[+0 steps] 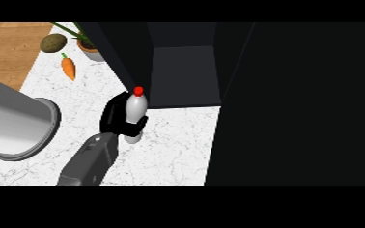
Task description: Pick up the bottled water, place it into the cabinet and close the cabinet
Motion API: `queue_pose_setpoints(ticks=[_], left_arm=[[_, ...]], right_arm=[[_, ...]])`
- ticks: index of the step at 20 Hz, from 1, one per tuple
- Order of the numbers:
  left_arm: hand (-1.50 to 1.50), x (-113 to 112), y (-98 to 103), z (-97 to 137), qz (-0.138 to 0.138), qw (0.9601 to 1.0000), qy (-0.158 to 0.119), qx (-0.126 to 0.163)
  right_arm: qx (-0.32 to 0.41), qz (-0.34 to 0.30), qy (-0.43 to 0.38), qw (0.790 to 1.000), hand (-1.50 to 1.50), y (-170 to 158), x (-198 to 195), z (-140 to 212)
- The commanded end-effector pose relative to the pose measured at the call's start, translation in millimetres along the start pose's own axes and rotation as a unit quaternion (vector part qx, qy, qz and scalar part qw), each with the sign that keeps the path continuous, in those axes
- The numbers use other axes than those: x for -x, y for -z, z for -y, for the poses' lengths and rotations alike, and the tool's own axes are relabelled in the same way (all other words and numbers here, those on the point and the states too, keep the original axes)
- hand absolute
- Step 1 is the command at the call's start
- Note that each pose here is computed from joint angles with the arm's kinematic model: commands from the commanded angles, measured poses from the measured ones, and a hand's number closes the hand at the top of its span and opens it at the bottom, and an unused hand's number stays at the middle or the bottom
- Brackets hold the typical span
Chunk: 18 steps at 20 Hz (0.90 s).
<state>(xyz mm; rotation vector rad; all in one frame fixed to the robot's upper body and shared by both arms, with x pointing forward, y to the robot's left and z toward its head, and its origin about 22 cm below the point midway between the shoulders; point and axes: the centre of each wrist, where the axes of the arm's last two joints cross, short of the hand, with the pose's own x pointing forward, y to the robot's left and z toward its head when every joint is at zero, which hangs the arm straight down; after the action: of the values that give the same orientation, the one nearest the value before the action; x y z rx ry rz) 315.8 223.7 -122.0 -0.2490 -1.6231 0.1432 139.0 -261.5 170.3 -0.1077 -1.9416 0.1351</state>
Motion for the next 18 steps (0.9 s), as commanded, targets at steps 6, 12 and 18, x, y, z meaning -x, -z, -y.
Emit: queue_pose_setpoints(ticks=[6,12,18], left_arm=[[1.5,-48,74,87,0.071,0.9944,-0.021,0.076],[1.5,-55,83,94,0.069,0.9968,-0.004,0.04],[1.5,-66,94,104,0.058,0.9976,0.038,0.008]], right_arm=[[-0.022,0.003,0.061,0.998,-1.5,3,9,10],[-0.024,0.019,0.062,0.998,-1.5,11,12,21],[-0.037,0.006,0.066,0.997,-1.5,6,16,28]])
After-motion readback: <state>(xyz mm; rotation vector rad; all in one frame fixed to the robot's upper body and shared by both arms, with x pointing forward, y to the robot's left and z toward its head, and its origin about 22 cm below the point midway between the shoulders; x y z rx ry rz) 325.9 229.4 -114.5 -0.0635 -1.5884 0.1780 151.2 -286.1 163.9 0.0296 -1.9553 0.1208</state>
